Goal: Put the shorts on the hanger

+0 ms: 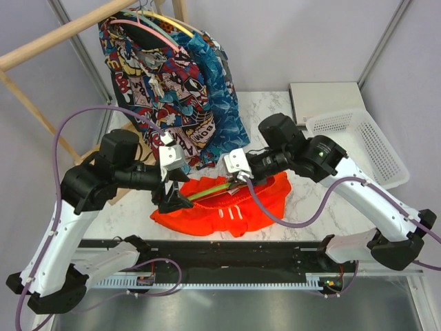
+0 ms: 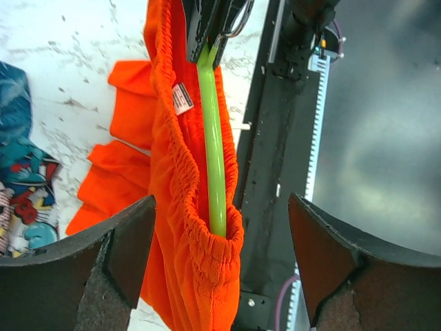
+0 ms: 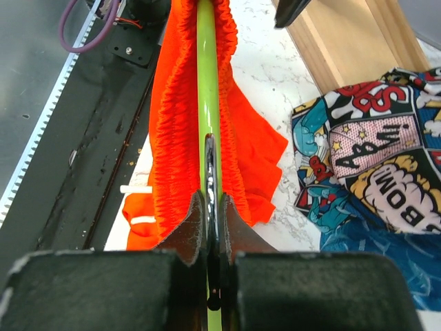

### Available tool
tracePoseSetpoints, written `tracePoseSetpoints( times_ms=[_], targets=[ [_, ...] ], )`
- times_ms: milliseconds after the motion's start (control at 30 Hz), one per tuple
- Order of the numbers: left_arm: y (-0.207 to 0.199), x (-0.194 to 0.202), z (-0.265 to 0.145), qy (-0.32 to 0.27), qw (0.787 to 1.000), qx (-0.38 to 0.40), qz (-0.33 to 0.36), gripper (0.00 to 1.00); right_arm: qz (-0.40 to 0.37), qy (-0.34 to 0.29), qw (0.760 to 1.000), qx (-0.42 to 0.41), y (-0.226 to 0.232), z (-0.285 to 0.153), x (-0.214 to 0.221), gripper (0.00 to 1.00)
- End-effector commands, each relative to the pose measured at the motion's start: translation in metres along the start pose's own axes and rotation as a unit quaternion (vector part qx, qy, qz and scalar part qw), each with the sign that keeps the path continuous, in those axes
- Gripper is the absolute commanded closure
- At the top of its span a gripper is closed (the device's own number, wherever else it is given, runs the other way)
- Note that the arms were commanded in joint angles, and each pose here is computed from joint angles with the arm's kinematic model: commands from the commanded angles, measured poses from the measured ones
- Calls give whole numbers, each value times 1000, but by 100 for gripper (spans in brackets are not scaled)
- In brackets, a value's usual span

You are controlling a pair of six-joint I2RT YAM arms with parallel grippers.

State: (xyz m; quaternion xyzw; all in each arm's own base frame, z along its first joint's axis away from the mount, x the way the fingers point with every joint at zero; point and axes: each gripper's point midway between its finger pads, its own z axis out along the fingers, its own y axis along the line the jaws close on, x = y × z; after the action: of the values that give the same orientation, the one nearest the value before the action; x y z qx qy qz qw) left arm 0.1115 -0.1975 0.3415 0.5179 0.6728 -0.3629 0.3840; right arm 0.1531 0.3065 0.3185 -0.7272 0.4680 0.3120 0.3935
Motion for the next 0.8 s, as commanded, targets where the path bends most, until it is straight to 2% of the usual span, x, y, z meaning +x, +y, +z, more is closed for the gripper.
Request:
tracePoseSetpoints(
  times_ms=[0, 167, 333, 533, 600, 767],
  targets=[
    [-13, 28, 0, 45, 998, 21, -45, 20, -77, -36, 996, -3, -5, -4, -38, 100],
    [-21, 47, 3, 71, 993, 38, -82, 27, -96, -41, 994, -22, -1, 13, -51, 100],
    [-13, 54, -1, 80, 994, 3, -72, 35, -106, -49, 992, -42, 5, 33, -62, 100],
    [-58, 44, -8, 29, 992, 102, -69, 45, -134, -41, 988, -72, 15, 57, -63, 100],
    [-63, 41, -11, 16, 992, 104, -75, 48, -139, -43, 987, -73, 14, 59, -67, 100],
    [-56, 41, -5, 28, 990, 105, -91, 48, -152, -59, 984, -65, 11, 61, -81, 100]
  ],
)
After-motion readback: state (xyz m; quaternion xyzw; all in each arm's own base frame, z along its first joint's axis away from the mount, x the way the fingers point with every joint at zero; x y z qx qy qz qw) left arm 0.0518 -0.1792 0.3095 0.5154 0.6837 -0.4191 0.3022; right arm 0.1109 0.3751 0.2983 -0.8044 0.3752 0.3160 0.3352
